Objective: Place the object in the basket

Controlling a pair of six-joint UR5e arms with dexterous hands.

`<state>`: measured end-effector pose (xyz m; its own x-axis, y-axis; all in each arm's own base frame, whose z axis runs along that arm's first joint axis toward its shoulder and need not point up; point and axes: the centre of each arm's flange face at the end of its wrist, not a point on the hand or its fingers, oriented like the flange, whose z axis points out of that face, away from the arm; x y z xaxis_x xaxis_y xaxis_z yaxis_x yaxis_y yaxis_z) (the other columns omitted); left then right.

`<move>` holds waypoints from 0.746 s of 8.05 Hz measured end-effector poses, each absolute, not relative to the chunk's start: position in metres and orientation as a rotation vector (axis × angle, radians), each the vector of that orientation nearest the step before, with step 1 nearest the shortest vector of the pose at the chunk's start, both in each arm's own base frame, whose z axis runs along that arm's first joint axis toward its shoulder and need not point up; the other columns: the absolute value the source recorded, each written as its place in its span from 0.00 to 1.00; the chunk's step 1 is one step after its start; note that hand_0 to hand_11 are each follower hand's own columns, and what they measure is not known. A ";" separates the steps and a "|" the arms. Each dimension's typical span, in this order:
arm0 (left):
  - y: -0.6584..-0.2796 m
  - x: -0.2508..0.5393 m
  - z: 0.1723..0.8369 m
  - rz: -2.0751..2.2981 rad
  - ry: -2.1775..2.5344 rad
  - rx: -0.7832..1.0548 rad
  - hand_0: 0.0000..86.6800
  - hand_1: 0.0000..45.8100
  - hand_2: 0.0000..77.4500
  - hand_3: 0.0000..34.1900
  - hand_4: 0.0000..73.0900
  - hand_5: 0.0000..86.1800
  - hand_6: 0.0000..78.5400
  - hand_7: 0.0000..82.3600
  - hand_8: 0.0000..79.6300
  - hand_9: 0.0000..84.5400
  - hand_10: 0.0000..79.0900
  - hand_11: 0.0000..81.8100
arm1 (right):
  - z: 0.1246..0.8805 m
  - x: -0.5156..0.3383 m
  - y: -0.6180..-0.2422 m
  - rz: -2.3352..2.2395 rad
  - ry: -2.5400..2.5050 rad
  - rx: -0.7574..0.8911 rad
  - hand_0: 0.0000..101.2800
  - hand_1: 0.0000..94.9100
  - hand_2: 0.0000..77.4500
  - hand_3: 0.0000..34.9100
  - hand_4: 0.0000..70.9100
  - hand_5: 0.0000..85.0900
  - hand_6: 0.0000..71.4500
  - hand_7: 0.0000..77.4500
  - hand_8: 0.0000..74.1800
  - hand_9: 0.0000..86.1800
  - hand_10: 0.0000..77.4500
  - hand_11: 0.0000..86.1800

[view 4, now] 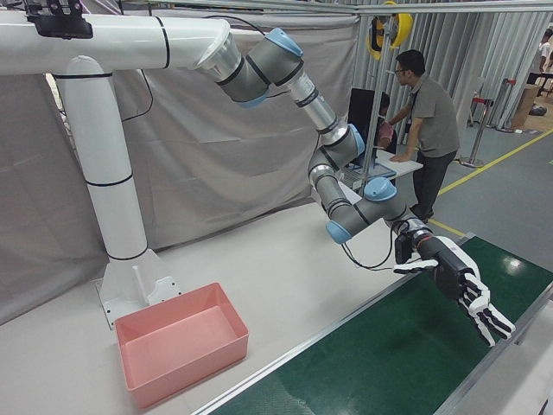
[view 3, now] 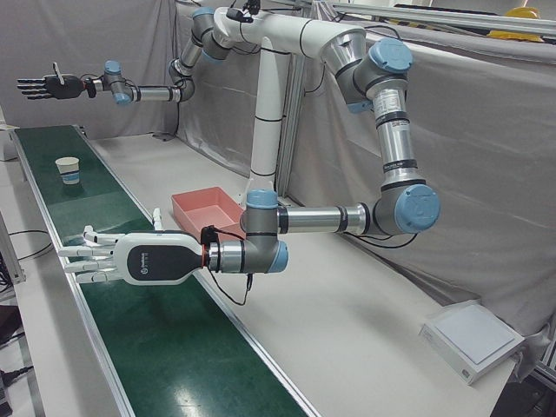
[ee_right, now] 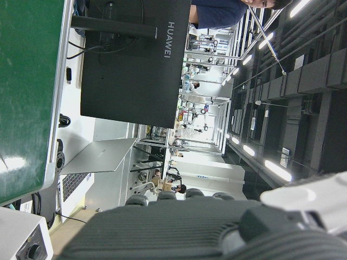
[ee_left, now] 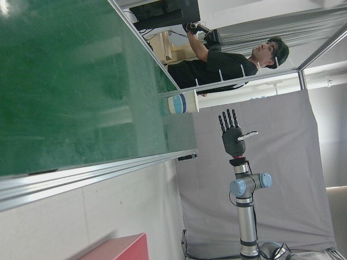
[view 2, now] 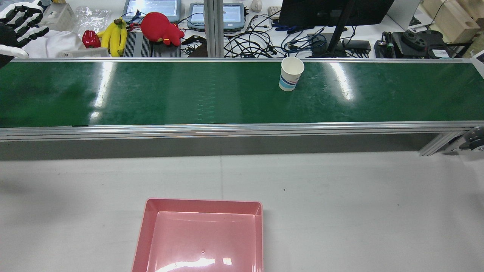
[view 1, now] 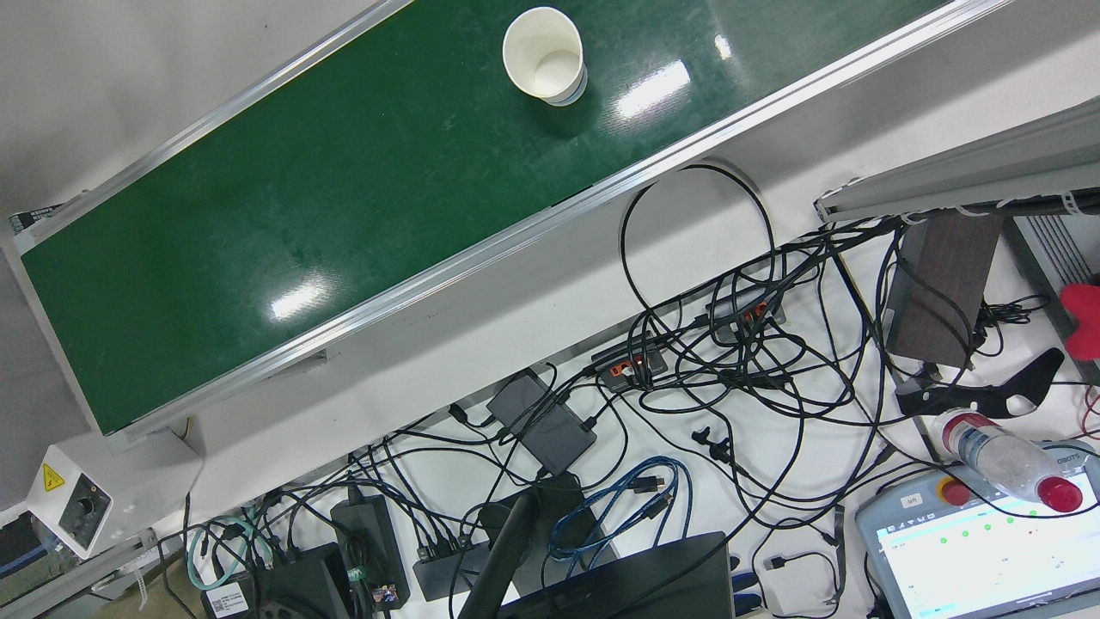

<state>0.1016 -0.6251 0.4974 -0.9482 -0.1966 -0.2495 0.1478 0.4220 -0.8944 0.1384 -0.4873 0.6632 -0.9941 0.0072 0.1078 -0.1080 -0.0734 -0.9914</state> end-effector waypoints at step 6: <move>-0.623 0.111 0.505 -1.547 2.317 -0.052 0.65 0.35 0.00 0.25 0.01 0.47 0.02 0.02 0.01 0.01 0.04 0.10 | 0.663 0.138 -0.487 2.242 -2.083 0.114 0.00 0.00 0.01 0.00 0.00 0.00 0.00 0.01 0.00 0.00 0.00 0.00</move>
<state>0.1114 -0.6231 0.5048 -0.9370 -0.2232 -0.2688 0.1627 0.4023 -0.9009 0.1383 -0.4874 0.6632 -0.9941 0.0071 0.1079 -0.1082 -0.0728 -0.9915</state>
